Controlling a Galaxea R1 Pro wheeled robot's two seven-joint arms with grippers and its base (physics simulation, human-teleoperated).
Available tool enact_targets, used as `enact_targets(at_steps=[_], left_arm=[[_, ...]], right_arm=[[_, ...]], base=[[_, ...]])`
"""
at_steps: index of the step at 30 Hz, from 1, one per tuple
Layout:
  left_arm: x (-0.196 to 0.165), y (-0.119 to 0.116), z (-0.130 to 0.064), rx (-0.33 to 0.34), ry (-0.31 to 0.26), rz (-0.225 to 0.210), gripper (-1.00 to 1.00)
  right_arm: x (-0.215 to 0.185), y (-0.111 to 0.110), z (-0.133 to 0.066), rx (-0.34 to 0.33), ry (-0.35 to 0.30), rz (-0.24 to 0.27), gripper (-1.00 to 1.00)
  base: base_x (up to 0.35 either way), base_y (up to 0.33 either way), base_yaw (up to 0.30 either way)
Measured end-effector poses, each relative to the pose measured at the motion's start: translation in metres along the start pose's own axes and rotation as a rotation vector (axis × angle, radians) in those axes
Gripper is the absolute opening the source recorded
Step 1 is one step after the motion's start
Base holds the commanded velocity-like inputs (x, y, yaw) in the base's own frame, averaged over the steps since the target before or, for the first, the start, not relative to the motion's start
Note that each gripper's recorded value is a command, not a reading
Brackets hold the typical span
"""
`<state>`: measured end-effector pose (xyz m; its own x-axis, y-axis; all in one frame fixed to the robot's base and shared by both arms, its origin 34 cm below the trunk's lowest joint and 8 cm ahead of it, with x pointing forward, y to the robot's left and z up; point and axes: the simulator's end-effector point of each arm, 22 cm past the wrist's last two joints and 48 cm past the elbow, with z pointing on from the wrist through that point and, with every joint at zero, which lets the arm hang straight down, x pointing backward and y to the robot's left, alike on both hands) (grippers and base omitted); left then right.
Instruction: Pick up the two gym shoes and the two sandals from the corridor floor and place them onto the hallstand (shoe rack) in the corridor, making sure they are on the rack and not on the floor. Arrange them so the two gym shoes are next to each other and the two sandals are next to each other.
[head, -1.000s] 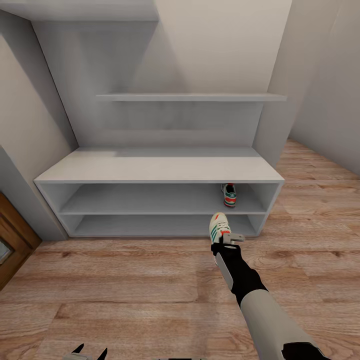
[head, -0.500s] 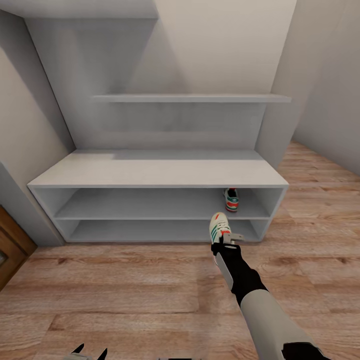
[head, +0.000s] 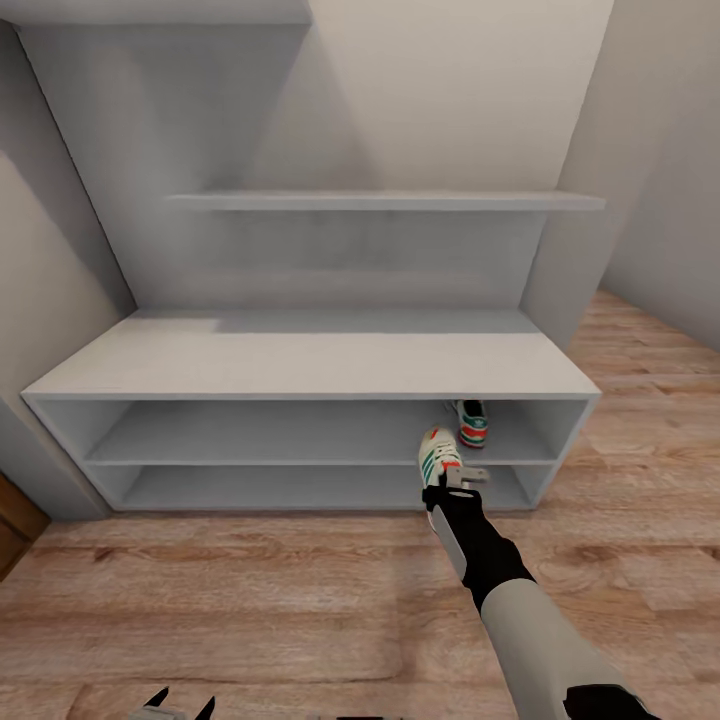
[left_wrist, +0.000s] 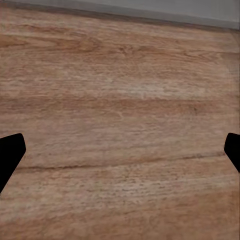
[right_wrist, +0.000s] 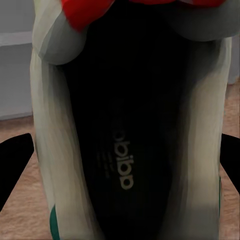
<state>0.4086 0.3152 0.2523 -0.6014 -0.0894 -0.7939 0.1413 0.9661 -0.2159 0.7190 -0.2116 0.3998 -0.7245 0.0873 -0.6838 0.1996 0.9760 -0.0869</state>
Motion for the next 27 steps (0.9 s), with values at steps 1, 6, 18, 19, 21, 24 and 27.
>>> enact_targets(at_steps=[1, 6, 18, 19, 21, 24, 27], left_arm=[[0.0001, 0.0, 0.0, 0.0, 0.0, 0.0, 1.0], [0.0001, 0.0001, 0.0001, 0.0, 0.0, 0.0, 1.0], [0.0002, -0.0008, 0.0, 0.003, 0.001, 0.003, 1.0], [0.0001, -0.0007, 0.0, 0.003, 0.001, 0.003, 1.0], [0.0, -0.0007, 0.0, 0.003, 0.0, 0.003, 1.0], [-0.0001, -0.0006, 0.0, 0.002, 0.0, 0.003, 1.0], [-0.0001, -0.0006, 0.0, 0.002, 0.0, 0.003, 1.0]], right_arm=[[0.0001, 0.0, 0.0001, 0.0, 0.0, 0.0, -1.0], [0.0002, 0.0, 0.0002, 0.0, 0.0, 0.0, -1.0], [-0.0026, 0.0, -0.0007, -0.001, -0.005, 0.002, -1.0], [-0.0028, 0.0, -0.0008, -0.001, -0.006, 0.002, -1.0], [-0.0031, 0.0, -0.0009, -0.001, -0.006, 0.003, -1.0], [-0.0031, 0.0, -0.0009, -0.001, -0.006, 0.003, -1.0], [-0.0028, 0.0, -0.0008, -0.001, -0.005, 0.002, -1.0]], base=[[0.063, 0.0, 0.0], [0.026, 0.0, 0.0], [0.21, 0.0, 0.0], [0.33, 0.0, 0.0], [0.334, 0.0, 0.0], [0.335, 0.0, 0.0], [0.247, 0.0, 0.0]])
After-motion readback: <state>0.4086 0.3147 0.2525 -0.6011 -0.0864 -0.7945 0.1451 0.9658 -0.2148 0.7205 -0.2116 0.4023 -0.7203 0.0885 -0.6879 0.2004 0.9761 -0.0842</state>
